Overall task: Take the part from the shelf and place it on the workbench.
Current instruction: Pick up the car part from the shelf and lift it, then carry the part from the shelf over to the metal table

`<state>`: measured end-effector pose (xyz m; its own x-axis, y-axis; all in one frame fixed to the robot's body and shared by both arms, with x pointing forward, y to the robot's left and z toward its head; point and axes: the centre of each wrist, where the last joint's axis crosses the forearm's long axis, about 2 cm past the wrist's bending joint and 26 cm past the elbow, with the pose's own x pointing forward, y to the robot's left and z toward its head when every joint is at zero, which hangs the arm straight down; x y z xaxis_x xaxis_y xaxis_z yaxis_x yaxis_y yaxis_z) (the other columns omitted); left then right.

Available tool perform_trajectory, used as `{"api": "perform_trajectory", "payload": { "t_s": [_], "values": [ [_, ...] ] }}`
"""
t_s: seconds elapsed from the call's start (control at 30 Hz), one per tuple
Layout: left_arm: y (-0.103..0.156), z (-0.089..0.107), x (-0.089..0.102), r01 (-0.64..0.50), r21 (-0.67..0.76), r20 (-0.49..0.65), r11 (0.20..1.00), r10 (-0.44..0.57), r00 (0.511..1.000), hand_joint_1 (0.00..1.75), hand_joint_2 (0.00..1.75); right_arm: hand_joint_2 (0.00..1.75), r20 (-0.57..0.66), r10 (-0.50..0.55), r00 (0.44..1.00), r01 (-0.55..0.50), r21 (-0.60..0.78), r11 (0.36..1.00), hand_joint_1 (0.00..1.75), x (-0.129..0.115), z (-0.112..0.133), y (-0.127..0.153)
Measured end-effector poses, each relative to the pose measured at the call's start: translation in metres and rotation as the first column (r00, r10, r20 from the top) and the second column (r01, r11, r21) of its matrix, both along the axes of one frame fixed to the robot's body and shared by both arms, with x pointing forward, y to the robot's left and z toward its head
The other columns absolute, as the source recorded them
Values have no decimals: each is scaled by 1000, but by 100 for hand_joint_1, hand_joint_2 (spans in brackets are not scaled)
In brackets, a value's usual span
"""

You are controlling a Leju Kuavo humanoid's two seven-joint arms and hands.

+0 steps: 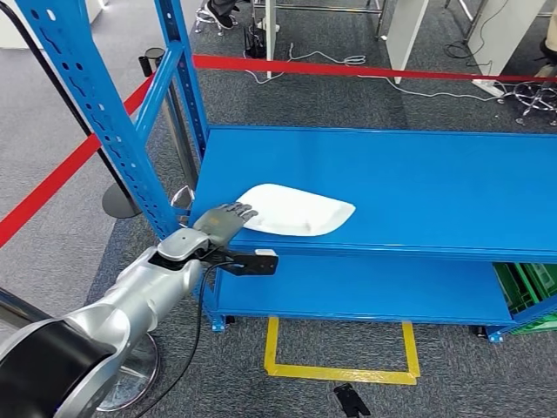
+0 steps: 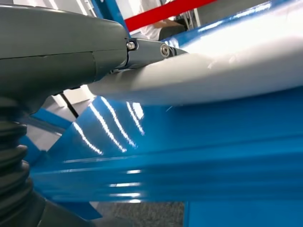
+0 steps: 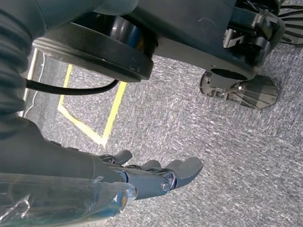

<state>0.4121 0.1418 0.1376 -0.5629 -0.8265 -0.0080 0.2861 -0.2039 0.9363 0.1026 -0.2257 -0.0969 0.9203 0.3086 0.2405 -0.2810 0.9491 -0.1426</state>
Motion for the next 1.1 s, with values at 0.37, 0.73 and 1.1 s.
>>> {"api": "perform_trajectory", "payload": {
  "t_s": [0.37,0.73,1.1],
  "values": [
    [9,-5,-1,-33,3,3,999,33,999,175,175,175,-5,0,1000,0,-2,1000,0,0,0,0],
    [11,-5,0,-45,0,13,999,45,999,175,175,175,-10,2,1000,-2,-2,1000,0,-3,-1,0],
    [11,-5,0,-46,2,12,999,46,999,175,175,175,-13,0,1000,0,-2,1000,0,-5,-1,0]
  ]
}}
